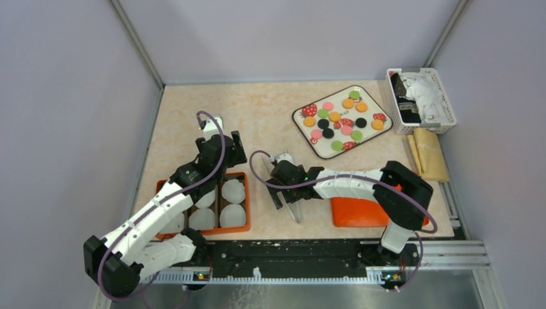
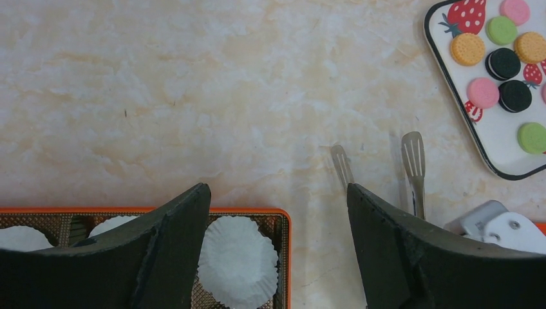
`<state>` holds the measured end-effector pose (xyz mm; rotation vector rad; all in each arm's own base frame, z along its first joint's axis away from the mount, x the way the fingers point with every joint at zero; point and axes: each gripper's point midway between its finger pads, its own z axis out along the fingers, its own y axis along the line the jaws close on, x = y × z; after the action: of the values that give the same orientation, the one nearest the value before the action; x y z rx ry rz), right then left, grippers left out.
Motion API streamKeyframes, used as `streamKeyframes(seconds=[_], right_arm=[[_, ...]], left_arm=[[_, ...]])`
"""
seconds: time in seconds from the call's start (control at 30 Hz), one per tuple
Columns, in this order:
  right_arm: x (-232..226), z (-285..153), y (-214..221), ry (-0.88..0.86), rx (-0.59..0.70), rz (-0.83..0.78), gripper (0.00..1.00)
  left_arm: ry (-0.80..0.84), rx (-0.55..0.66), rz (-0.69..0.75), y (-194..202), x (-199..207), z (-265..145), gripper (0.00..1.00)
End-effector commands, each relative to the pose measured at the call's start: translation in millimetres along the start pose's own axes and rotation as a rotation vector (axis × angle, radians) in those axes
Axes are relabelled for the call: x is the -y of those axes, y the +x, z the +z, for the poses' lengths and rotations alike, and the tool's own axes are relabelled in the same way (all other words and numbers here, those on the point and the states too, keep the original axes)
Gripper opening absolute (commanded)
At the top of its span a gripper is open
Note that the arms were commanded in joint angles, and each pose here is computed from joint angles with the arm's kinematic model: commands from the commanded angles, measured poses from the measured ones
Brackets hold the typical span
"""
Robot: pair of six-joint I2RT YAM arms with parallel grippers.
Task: Pack the cookies
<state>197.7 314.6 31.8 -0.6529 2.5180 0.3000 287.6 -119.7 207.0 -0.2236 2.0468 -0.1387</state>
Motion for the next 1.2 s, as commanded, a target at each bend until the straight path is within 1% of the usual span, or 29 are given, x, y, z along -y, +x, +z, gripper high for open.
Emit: streamKeyframes(seconds=[0.0,0.13,0.2,0.3,0.43,0.53,0.63,0.7,0.97,1.17], right_arm=[[-11,13,-19,0.017,0.032,-0.006,0.99],[-7,21,-14,0.065,-0.005,-0.019,0.98],[-4,22,-10,0.079,-0.019,-0.018,0.94],[-1,19,-4,0.089,-0.035,-0.019,0.85],[2,16,3,0.096,-0.053,-0.032,0.65],[3,10,0,0.100,-0.049,-0.047,0.52],[4,-2,-11,0.109,-0.026,-0.066,0.47],[4,-14,-23,0.116,0.002,-0.072,0.45],[4,-75,-84,0.122,0.162,-0.076,0.46],[5,-91,-100,0.126,0.215,-0.067,0.47]], left_arm=[[0.009,0.064,-0.012,-14,-1,-5,0.84],[-0.002,0.080,-0.011,-15,-6,-8,0.85],[-0.001,0.083,-0.012,-15,-7,-9,0.85],[0.011,0.079,-0.018,-14,-5,-9,0.86],[0.020,0.068,-0.016,-10,-3,-7,0.85],[0.028,0.059,-0.017,-9,-1,-6,0.85],[0.044,0.052,-0.024,-8,2,-8,0.85],[0.049,0.050,-0.028,-7,2,-8,0.85],[0.045,0.007,-0.036,-2,2,-12,0.85],[-0.009,-0.081,-0.030,17,-9,-16,0.82]])
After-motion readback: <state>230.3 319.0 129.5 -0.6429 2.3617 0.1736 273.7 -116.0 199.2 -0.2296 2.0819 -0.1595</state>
